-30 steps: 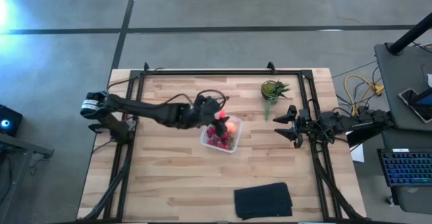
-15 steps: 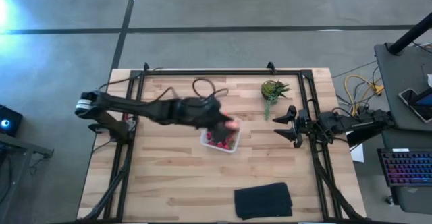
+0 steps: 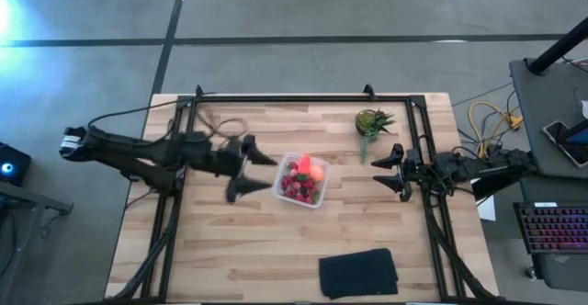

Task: Pick and placing Produce into tupperware
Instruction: Return to Home Position

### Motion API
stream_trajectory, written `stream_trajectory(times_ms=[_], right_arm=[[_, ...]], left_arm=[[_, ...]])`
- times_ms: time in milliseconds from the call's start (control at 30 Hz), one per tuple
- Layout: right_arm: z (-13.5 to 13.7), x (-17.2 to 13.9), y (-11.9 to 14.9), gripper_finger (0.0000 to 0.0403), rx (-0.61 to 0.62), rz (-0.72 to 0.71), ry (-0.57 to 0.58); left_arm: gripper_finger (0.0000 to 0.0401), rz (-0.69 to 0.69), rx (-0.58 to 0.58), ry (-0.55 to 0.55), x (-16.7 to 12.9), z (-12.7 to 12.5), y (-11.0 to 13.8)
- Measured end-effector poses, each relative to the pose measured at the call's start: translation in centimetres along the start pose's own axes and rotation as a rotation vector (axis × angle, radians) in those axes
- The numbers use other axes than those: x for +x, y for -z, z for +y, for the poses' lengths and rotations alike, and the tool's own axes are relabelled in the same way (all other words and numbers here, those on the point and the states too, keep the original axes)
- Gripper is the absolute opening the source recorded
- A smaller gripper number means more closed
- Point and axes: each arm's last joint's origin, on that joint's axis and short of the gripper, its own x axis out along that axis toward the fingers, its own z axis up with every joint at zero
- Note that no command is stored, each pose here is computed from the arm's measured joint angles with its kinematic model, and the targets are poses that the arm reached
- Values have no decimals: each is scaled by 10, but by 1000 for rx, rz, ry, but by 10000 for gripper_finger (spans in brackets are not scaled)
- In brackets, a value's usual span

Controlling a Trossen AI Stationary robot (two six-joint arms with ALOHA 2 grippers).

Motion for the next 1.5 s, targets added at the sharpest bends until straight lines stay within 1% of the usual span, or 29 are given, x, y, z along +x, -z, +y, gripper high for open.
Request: stream_trajectory(times_ms=[67, 100, 167, 233, 400, 633, 767, 867, 1000, 1067, 1333, 1500], right_arm=[[0, 0, 0, 246, 0, 0, 0], [0, 0, 0, 247, 0, 0, 0], [0, 0, 0, 246, 0, 0, 0], [0, 0, 0, 244, 0, 0, 0], [0, 0, 0, 242, 0, 0, 0], [0, 0, 0, 246, 0, 0, 0], [0, 0, 0, 244, 0, 0, 0], [0, 0, 0, 245, 0, 0, 0], [0, 0, 0, 246, 0, 0, 0], [0, 0, 0, 244, 0, 0, 0], [0, 0, 0, 245, 0, 0, 0], [0, 0, 0, 246, 0, 0, 0]], left_arm=[[310, -71, 69, 128, -10, 4, 14], [310, -92, 90, 171, -15, 6, 22], [310, -102, 109, 186, -24, 14, 41], [310, -116, 126, 178, -34, 20, 53], [310, -145, 177, 162, -64, 30, 70], [310, -159, 171, 97, -101, 46, 94], [310, -172, 181, 30, -113, 53, 106], [310, -214, 190, -26, -124, 55, 109], [310, -254, 213, -50, -130, 59, 119], [310, -231, 213, -59, -130, 63, 129], [310, -209, 208, -71, -129, 74, 157], [310, -196, 207, -81, -127, 78, 164]])
